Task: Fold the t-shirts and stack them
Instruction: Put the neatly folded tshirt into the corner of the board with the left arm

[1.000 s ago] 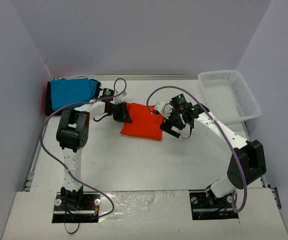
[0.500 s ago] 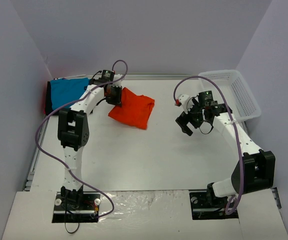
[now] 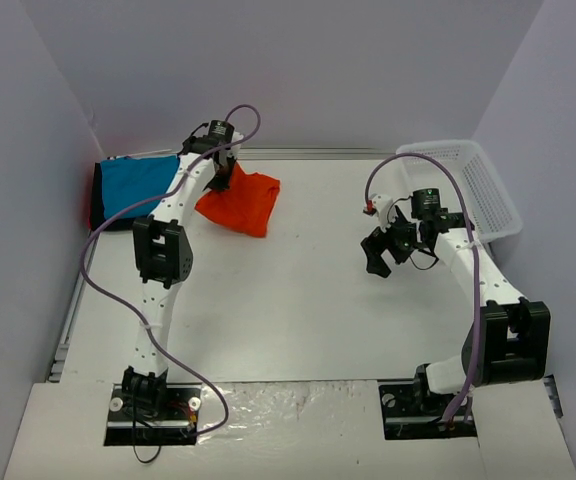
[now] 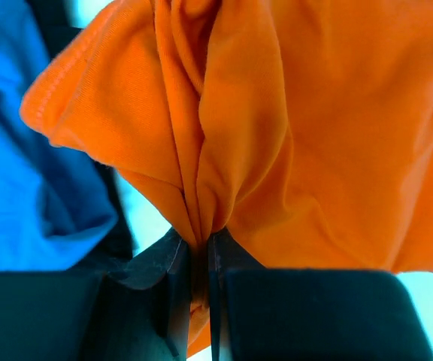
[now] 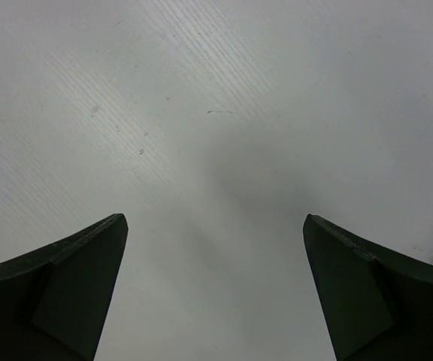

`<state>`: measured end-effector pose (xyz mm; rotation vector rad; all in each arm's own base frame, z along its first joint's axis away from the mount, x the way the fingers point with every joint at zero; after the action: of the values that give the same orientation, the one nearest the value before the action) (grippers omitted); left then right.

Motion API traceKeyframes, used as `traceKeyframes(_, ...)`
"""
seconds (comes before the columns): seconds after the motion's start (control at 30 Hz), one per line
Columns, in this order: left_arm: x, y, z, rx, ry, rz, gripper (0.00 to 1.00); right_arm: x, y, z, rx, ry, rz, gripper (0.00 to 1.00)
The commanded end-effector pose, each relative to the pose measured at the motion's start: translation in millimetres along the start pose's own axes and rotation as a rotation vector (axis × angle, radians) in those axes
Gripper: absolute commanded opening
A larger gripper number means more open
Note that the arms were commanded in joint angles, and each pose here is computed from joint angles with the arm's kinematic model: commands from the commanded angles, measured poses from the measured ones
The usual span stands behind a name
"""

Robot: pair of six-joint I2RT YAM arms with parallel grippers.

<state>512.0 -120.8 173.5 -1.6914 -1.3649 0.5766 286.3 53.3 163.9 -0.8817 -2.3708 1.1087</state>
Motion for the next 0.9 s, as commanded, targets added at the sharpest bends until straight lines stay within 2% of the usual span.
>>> traceKeyframes(0.0,24,-33,-6,0.011,0.092,-0.152,0.02,5,6,8,0.006,0.035,-0.055,1.0)
traceKeyframes(0.13,38,-41,-15,0.011,0.185,-0.305,0.03,4,12,12,0.03,0.046,-0.063,1.0)
traceKeyframes(0.27,49,-42,-19,0.023,0.245,-0.388,0.02,3,15,16,0.047,0.053,-0.068,1.0)
traceKeyframes(0.87,69,-85,-48,-0.09,0.263,-0.528,0.02,-1,25,30,0.121,0.073,-0.055,1.0)
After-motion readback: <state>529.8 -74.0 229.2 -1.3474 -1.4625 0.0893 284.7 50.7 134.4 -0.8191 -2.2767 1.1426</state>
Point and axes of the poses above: each gripper's point midway between its finger pads, its own y axis out along the fingers, its own x axis along the line the jaws close on, z = x × y, the point moved 6 cm from there along -y, back along the fingers, and after that the axes turned 3 degrees about y, right-handed, at the moved point
